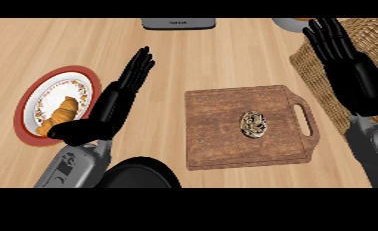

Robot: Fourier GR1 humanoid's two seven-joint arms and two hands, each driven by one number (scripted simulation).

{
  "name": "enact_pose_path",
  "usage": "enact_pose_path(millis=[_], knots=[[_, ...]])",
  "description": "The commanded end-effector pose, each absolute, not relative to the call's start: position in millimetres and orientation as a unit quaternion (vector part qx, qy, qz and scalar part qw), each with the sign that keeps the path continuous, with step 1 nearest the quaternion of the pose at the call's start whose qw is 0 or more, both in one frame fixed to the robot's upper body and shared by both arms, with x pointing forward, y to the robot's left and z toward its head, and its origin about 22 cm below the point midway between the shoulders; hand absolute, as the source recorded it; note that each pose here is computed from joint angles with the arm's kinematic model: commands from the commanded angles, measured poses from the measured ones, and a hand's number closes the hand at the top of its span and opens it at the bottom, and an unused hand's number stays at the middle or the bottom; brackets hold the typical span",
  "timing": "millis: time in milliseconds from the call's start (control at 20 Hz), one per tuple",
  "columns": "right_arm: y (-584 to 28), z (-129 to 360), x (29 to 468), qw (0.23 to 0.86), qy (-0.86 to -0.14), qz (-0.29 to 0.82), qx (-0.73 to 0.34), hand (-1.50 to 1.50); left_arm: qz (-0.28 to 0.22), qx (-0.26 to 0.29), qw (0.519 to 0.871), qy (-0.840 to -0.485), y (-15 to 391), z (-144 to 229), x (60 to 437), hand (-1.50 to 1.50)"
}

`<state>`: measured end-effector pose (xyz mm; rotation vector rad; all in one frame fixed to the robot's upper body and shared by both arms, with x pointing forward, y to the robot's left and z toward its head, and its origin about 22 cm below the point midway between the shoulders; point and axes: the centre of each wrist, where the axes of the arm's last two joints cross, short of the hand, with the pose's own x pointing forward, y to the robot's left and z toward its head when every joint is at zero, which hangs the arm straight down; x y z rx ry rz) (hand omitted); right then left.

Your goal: Pick the cupcake from the cutting board and place it in the basket

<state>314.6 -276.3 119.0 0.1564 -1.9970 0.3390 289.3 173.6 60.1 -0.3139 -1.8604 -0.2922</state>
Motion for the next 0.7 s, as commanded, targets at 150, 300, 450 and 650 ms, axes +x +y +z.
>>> enact_pose_path(millis=[150,300,450,650], knots=[[-302,90,280,0.575,-0.816,0.062,-0.021,1.5,-0.032,0.015,0.632,-0.774,238,34,274,0.0],[-253,80,256,0.531,-0.818,0.223,-0.011,1.5,0.015,0.026,0.669,-0.742,231,27,267,0.0],[-189,39,232,0.559,-0.805,0.195,-0.049,-1.5,0.014,0.034,0.668,-0.744,243,26,262,0.0],[-145,23,223,0.589,-0.788,0.092,-0.153,-1.5,0.015,0.039,0.675,-0.737,234,26,254,0.0]])
